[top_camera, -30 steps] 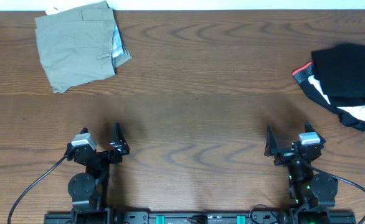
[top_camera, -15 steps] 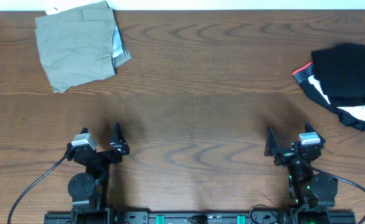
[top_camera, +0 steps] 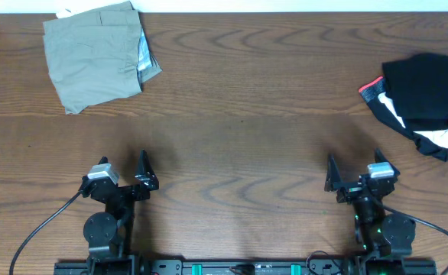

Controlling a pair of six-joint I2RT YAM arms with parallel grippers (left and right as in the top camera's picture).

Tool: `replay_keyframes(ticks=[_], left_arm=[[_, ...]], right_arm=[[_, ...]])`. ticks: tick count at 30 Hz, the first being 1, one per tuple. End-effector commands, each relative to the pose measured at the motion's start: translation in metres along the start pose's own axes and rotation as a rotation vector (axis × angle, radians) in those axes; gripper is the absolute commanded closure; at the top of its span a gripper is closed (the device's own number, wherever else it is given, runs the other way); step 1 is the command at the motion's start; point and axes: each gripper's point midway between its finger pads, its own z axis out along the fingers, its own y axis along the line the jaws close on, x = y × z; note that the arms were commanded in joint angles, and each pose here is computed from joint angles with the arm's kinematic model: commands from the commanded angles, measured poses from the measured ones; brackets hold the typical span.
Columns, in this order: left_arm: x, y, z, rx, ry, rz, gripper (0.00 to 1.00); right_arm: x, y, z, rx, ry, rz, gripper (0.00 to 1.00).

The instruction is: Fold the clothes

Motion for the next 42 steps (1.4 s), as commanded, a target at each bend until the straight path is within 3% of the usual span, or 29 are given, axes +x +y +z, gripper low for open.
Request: replay_keyframes(ticks=[1, 4, 9, 13, 19, 24, 35, 42], left_arm=[[0.016, 0.004, 0.001, -0.007, 0.054, -0.004, 0.02], [0.016, 0.004, 0.001, -0.007, 0.054, -0.004, 0.02], [0.016, 0.004, 0.001, -0.007, 0.054, -0.004, 0.02], [0.016, 0.004, 0.001, -0.007, 0.054, -0.004, 0.02], [0.016, 0.004, 0.001, -0.007, 0.054, -0.004, 0.02], [0.016, 0.004, 0.001, -0.007, 0.054, -0.004, 0.02], [0.016, 0.004, 0.001, -0.007, 0.054, -0.004, 0.02], [0.016, 0.004, 0.001, -0.007, 0.054, -0.004, 0.02]], right_arm=[[-0.017, 0.047, -0.007, -0.283, -0.036, 0.235, 0.01], [-0.024, 0.079, -0.020, -0.488, 0.002, 0.380, 0.01], [-0.017, 0.090, -0.026, -0.552, 0.069, 0.462, 0.01], [-0.045, 0.093, -0.032, -0.597, -0.044, 0.439, 0.01], [-0.098, 0.101, -0.052, -0.664, -0.261, 0.254, 0.01], [-0.109, 0.076, -0.035, -0.459, -0.171, 0.140, 0.01], [-0.095, -0.077, 0.025, 0.417, 0.433, 0.022, 0.01], [-0.077, -0.112, 0.086, 0.498, 0.719, 0.016, 0.01]])
